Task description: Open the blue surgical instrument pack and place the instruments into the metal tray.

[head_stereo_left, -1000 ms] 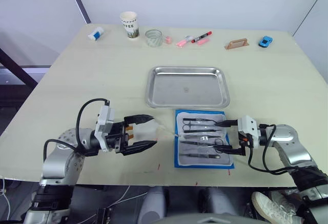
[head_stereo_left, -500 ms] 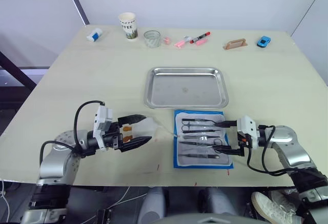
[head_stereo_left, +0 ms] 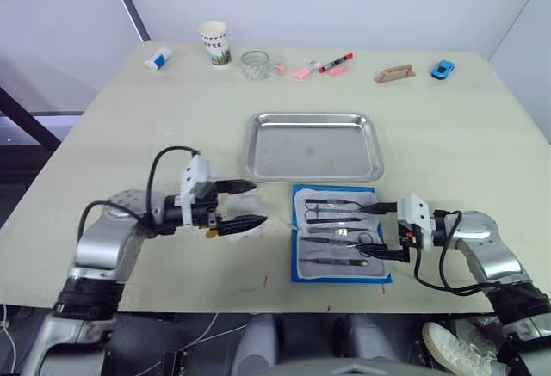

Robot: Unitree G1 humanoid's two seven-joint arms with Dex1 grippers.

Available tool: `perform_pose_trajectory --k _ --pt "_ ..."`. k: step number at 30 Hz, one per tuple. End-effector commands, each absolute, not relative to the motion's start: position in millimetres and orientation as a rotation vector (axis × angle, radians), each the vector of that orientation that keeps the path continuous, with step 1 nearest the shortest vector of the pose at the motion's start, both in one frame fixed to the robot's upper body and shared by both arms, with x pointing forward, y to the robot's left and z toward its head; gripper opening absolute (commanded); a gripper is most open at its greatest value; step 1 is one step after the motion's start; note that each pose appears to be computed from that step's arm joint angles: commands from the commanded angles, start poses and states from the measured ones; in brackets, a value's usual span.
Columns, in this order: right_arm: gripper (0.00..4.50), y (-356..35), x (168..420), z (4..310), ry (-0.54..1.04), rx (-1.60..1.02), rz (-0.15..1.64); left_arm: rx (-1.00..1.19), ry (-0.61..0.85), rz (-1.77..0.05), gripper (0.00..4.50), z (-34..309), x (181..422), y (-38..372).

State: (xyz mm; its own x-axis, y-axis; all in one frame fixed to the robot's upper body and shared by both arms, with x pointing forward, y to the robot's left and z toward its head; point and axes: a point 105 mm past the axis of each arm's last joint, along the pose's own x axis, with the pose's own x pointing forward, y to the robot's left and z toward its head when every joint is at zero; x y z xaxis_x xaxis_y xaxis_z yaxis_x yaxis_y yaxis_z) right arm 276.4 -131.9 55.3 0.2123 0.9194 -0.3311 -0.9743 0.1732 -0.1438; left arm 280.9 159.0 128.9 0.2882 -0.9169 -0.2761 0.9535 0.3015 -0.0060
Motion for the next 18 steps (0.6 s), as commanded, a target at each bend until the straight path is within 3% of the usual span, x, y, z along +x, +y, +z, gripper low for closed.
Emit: perform_pose_trajectory --k 1,4,6,17,18 --pt "4.45 -136 268 30 0.311 -0.364 1.347 0.204 0.231 -1.29 4.5 136 294 139" --pt "4.5 -135 267 31 0.311 -0.363 1.345 0.256 0.227 -1.319 3.68 133 302 123" --pt "4.5 -135 267 31 0.312 -0.363 1.342 0.287 0.222 -1.327 2.77 132 307 114" --pt "4.5 -134 266 31 0.31 -0.358 1.321 0.391 0.22 -1.367 2.77 116 319 74" --pt "4.5 -134 266 32 0.31 -0.358 1.321 0.382 0.224 -1.376 2.5 115 319 73"
